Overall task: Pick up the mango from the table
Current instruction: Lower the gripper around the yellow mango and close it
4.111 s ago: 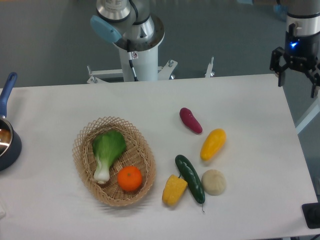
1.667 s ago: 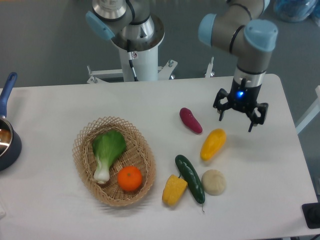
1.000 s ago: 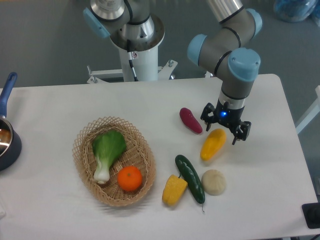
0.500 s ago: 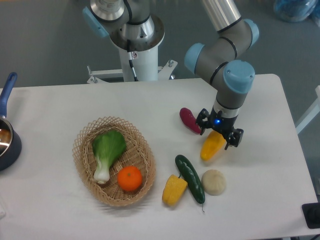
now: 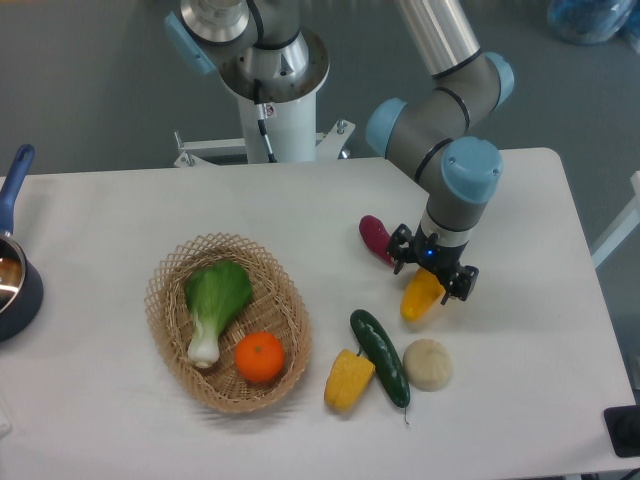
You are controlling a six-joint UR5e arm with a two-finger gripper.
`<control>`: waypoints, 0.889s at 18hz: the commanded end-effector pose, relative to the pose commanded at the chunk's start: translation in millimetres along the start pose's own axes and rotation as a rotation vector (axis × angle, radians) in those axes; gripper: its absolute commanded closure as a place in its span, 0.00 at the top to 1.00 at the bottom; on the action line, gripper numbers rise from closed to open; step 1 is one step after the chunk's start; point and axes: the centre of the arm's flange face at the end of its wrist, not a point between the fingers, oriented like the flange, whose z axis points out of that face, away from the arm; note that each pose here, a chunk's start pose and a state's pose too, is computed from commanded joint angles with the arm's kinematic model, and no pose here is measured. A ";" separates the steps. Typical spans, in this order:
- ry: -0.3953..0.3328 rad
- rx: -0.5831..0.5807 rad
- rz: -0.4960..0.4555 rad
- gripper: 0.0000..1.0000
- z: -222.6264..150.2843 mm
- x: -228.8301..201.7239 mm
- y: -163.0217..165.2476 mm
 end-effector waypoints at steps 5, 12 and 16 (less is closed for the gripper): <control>-0.006 -0.008 -0.001 0.86 -1.6 -0.8 0.6; -0.018 -0.004 0.003 0.23 -8.9 -1.3 -0.5; -0.056 0.012 0.000 0.10 -32.2 -8.2 -0.8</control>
